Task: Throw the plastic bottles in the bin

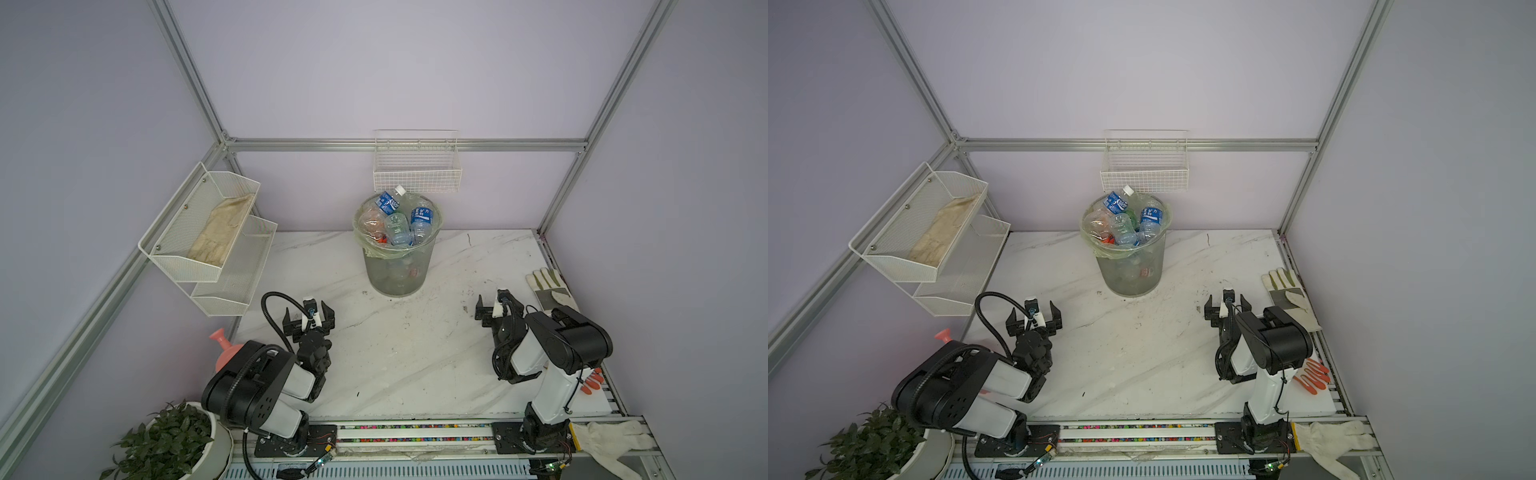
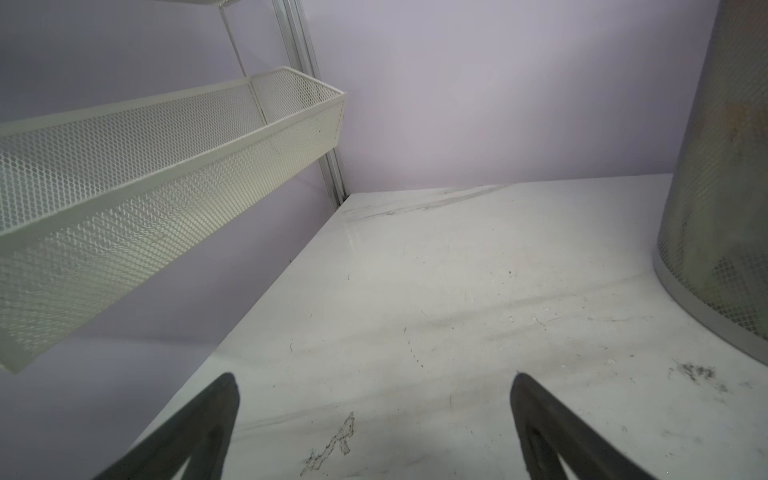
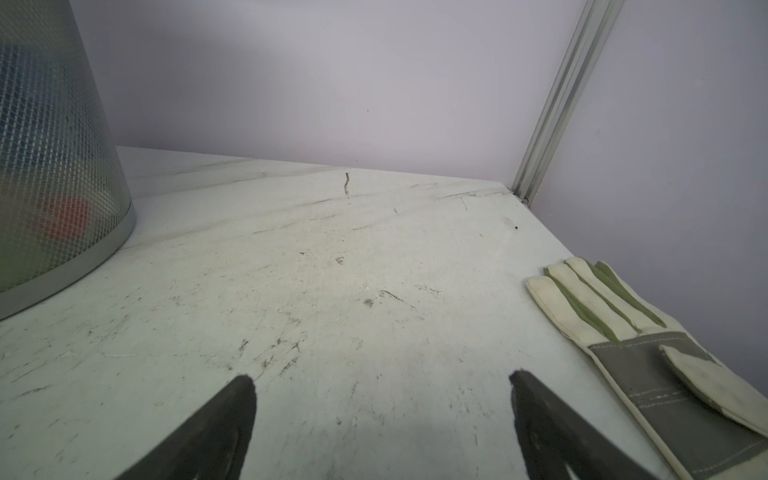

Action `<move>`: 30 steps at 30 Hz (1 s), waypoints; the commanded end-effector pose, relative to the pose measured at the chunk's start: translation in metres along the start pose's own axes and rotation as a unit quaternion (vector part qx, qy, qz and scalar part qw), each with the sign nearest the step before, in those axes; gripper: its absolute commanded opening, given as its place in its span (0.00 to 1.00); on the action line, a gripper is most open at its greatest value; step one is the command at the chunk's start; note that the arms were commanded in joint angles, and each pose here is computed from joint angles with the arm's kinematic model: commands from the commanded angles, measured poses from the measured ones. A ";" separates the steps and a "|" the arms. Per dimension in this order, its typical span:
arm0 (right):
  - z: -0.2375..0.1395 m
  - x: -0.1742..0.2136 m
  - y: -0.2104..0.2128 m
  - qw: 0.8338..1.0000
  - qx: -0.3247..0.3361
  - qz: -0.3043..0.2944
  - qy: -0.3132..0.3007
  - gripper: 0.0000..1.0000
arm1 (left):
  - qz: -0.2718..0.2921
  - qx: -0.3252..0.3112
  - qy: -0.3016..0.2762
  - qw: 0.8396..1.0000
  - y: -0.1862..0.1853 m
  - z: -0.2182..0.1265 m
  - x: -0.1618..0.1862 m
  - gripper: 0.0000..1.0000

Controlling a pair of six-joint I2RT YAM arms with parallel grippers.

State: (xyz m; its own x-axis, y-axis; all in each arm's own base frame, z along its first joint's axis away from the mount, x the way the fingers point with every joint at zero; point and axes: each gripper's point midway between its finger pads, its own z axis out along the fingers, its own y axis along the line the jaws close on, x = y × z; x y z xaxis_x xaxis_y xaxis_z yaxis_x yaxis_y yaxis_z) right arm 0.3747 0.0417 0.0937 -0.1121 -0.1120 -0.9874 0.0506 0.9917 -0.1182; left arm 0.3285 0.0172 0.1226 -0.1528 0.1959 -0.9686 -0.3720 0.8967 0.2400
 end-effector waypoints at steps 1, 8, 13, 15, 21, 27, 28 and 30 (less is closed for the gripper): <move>-0.006 -0.062 -0.004 0.991 0.007 0.027 -0.127 0.97 | -0.027 0.010 -0.057 0.998 -0.007 0.011 -0.034 1.00; -0.006 -0.063 -0.004 0.991 0.006 0.029 -0.128 0.97 | -0.025 0.016 -0.057 0.998 -0.009 0.011 -0.033 1.00; -0.001 -0.062 -0.008 0.991 0.018 0.044 -0.126 0.97 | -0.020 0.024 -0.058 0.998 -0.012 0.013 -0.032 1.00; 0.002 -0.062 -0.010 0.991 0.022 0.049 -0.122 0.97 | -0.020 0.029 -0.058 0.998 -0.013 0.013 -0.032 1.00; 0.002 -0.062 -0.010 0.991 0.023 0.049 -0.121 0.97 | -0.030 0.034 -0.056 0.997 -0.010 0.019 -0.029 1.00; 0.001 -0.063 -0.011 0.991 0.024 0.041 -0.124 0.97 | -0.043 0.041 -0.031 0.998 -0.008 0.037 -0.018 1.00; 0.001 -0.062 -0.011 0.991 0.024 0.041 -0.124 0.97 | -0.044 0.040 -0.027 0.998 -0.007 0.038 -0.019 1.00; 0.000 -0.062 -0.011 0.991 0.024 0.041 -0.123 0.97 | -0.043 0.038 -0.023 0.998 -0.007 0.041 -0.017 1.00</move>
State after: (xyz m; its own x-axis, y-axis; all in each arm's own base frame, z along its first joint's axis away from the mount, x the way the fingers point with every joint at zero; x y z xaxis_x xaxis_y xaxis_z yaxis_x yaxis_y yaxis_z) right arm 0.3837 0.0413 0.0996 -0.0893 -0.0928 -0.9917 0.0658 0.9929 -0.0989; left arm 0.3527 0.0273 0.1075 -0.1788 0.1741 -0.9684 -0.3072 0.9251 0.2231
